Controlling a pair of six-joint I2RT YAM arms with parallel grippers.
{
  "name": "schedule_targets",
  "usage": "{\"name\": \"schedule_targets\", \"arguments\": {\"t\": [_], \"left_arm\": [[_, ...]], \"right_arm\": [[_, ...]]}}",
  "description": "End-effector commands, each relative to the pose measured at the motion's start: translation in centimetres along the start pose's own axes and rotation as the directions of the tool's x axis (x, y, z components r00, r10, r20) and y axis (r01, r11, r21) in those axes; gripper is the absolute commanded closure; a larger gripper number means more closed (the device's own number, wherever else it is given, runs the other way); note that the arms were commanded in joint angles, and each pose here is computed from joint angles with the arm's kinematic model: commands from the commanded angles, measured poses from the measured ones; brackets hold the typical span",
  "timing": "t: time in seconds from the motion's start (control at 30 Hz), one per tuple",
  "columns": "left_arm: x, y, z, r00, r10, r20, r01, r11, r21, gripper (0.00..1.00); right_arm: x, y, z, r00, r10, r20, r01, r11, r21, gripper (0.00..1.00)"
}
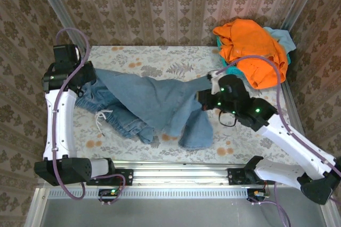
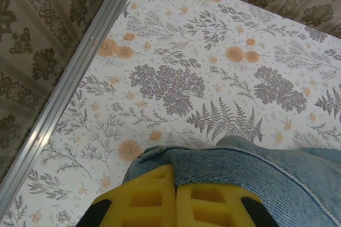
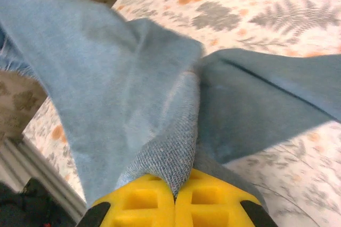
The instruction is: Fold and stack the trousers
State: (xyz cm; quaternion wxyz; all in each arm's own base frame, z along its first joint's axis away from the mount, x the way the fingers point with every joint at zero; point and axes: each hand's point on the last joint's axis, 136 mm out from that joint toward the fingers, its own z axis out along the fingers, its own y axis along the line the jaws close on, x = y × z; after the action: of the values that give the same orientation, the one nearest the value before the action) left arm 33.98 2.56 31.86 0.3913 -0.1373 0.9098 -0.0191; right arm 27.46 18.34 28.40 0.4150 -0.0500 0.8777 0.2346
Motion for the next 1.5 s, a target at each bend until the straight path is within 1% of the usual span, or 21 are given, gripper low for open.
{"name": "schedule_targets", "arguments": {"t": [0.0,0.17,0.33,0.4,0.5,0.6,0.67,0.73,0.77,0.8,0.83,0.87,0.9,0.97,1.0,1.07,1.2,1.27,1.33,1.4,1.47], "left_arm": [[-1.4,0.1,0.1,0.998,-0.034,0.054,0.034,0.999,0.000,1.00],[-0.8,0.5,1.1,0.999,-0.040,0.036,0.041,0.999,-0.020,1.00],[-1.2,1.1,-0.2,0.995,-0.046,0.087,0.049,0.998,-0.036,1.00],[-1.5,0.7,0.1,0.995,-0.050,0.092,0.052,0.999,-0.018,1.00],[-2.3,-0.2,2.0,0.996,-0.064,0.065,0.063,0.998,0.018,1.00],[-3.7,-1.3,5.5,0.997,-0.072,0.021,0.071,0.997,0.043,1.00],[-4.9,-2.2,8.8,0.998,-0.064,-0.017,0.065,0.996,0.054,1.00],[-6.2,-2.9,12.5,0.997,-0.054,-0.058,0.057,0.996,0.063,1.00],[-6.7,-3.6,14.6,0.996,-0.046,-0.080,0.053,0.995,0.085,1.00],[-7.1,-3.9,16.4,0.994,-0.047,-0.101,0.057,0.994,0.093,1.00],[-7.6,-4.3,18.2,0.991,-0.044,-0.125,0.057,0.993,0.104,1.00],[-8.0,-4.7,19.7,0.989,-0.035,-0.147,0.053,0.992,0.118,1.00],[-8.4,-4.7,20.6,0.987,-0.038,-0.159,0.056,0.992,0.112,0.81],[-8.9,-4.3,22.0,0.982,-0.039,-0.184,0.054,0.995,0.081,0.33],[-9.4,-4.0,21.9,0.983,-0.043,-0.177,0.056,0.996,0.070,0.03],[-9.9,-3.8,21.3,0.983,-0.064,-0.172,0.078,0.994,0.071,0.00],[-8.3,-5.7,18.1,0.975,-0.080,-0.209,0.103,0.989,0.104,0.00],[-6.2,-7.5,15.5,0.982,-0.012,-0.187,0.035,0.992,0.120,0.00],[-3.1,-8.2,13.4,0.985,0.017,-0.171,0.003,0.993,0.116,0.00],[0.4,-7.8,11.7,0.984,-0.018,-0.179,0.041,0.991,0.130,0.01],[5.4,-6.4,10.7,0.972,-0.060,-0.225,0.090,0.988,0.124,0.05]], "right_arm": [[0.6,-5.7,-0.2,0.997,0.080,0.002,-0.078,0.976,0.202,1.00],[-0.5,-7.4,-0.7,0.995,0.086,0.043,-0.094,0.960,0.264,1.00],[-3.4,-6.6,-3.1,0.992,0.028,0.126,-0.060,0.965,0.256,1.00],[-5.1,-6.1,-2.7,0.990,0.006,0.142,-0.040,0.970,0.240,1.00],[-7.5,-5.4,0.2,0.994,-0.008,0.112,-0.013,0.982,0.188,1.00],[-10.3,-6.1,4.8,0.998,-0.018,0.066,0.007,0.986,0.165,1.00],[-11.6,-7.7,9.7,1.000,-0.002,-0.005,0.003,0.987,0.160,1.00],[-13.3,-9.3,13.8,1.000,-0.004,-0.018,0.007,0.987,0.162,1.00],[-14.3,-11.2,15.7,1.000,0.011,-0.010,-0.009,0.977,0.215,1.00],[-15.1,-12.5,17.1,1.000,0.024,-0.001,-0.023,0.970,0.243,0.94],[-16.1,-13.5,18.7,0.999,0.044,0.013,-0.046,0.967,0.249,0.73],[-16.5,-14.2,20.1,0.998,0.066,0.003,-0.065,0.967,0.247,0.57],[-16.6,-14.2,20.8,0.997,0.074,-0.016,-0.068,0.969,0.236,0.52],[-16.2,-14.1,21.0,0.996,0.074,-0.046,-0.060,0.966,0.251,0.39],[-15.9,-14.0,20.6,0.996,0.073,-0.048,-0.058,0.964,0.260,0.36],[-14.6,-13.8,19.2,0.996,0.078,-0.048,-0.062,0.961,0.268,0.31],[-9.8,-13.4,16.1,0.990,0.120,-0.071,-0.095,0.952,0.292,0.29],[-6.3,-12.9,15.2,0.983,0.158,-0.091,-0.128,0.953,0.274,0.30],[-2.9,-12.2,14.5,0.980,0.145,-0.136,-0.102,0.955,0.277,0.31],[0.5,-11.6,14.2,0.973,0.118,-0.200,-0.057,0.957,0.285,0.32],[3.3,-10.7,14.1,0.960,0.090,-0.266,-0.015,0.962,0.272,0.34]]}}
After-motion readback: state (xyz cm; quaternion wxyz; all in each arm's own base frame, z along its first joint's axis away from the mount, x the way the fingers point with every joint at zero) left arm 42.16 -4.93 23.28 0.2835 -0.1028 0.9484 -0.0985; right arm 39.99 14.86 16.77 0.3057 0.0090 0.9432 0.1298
